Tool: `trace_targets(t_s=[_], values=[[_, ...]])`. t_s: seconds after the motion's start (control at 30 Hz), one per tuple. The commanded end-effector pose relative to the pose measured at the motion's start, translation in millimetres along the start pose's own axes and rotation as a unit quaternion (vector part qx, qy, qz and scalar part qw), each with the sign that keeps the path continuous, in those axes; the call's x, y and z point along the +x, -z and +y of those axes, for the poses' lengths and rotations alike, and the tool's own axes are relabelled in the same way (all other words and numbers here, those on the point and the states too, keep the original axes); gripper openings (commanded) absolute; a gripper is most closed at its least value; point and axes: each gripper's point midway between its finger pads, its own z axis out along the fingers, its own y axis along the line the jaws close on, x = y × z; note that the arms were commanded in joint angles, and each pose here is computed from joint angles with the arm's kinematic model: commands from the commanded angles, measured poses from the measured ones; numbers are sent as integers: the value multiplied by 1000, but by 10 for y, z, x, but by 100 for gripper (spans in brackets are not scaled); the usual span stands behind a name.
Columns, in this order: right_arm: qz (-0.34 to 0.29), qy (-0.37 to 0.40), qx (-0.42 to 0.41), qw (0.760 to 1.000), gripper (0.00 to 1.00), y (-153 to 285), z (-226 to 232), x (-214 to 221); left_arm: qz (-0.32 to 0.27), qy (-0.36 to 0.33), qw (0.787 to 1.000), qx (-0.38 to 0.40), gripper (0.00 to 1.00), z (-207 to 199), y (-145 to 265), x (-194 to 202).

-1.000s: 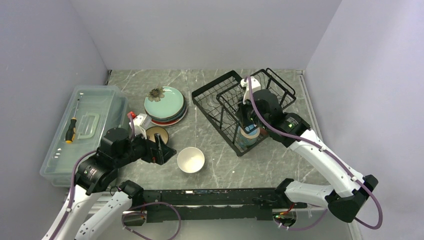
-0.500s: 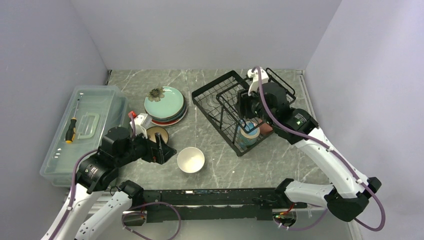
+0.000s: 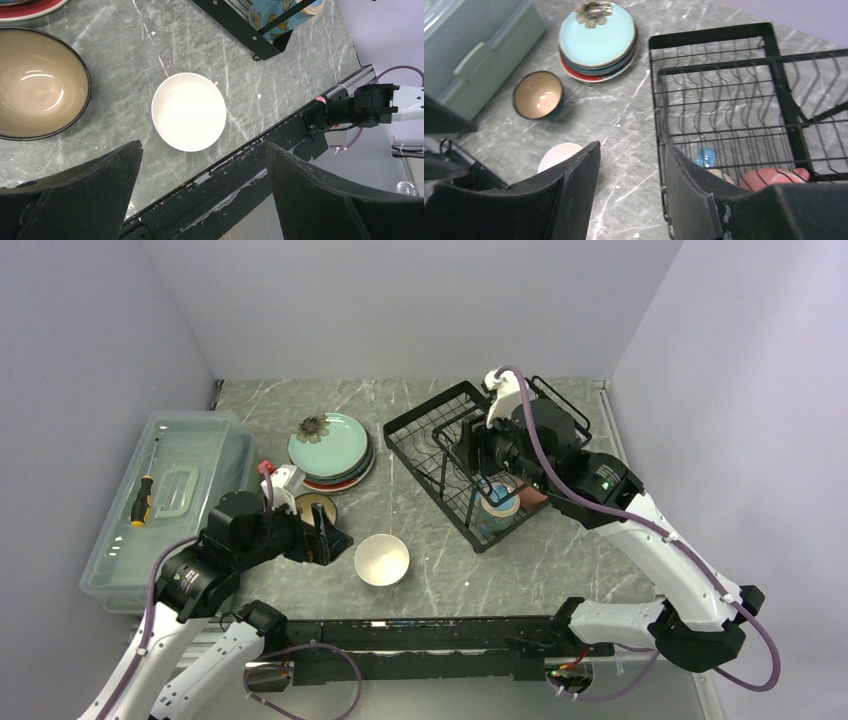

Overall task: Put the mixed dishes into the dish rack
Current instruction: Move the dish rack to the center of the board.

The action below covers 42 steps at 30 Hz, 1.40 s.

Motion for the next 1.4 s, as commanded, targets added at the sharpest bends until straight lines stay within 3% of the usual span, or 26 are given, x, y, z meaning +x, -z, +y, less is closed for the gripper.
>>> trace_targets(t_s=[0.0, 0.3, 0.6, 1.07, 1.37], values=[[-13, -2, -32, 999, 53, 110, 252, -130, 0, 12, 1000, -4, 99, -17, -26, -63], [34, 21, -55, 998, 56, 32, 588, 224, 39, 61, 997, -30, 99, 28, -94, 19], [87, 22, -23, 996, 57, -101, 641, 824, 68, 93, 992, -60, 100, 131, -171, 145], [160, -7, 61, 985, 58, -62, 384, 1678, 65, 85, 993, -51, 99, 118, -171, 152], [140, -11, 109, 984, 59, -27, 152, 1687, 60, 83, 994, -47, 99, 104, -144, 150]])
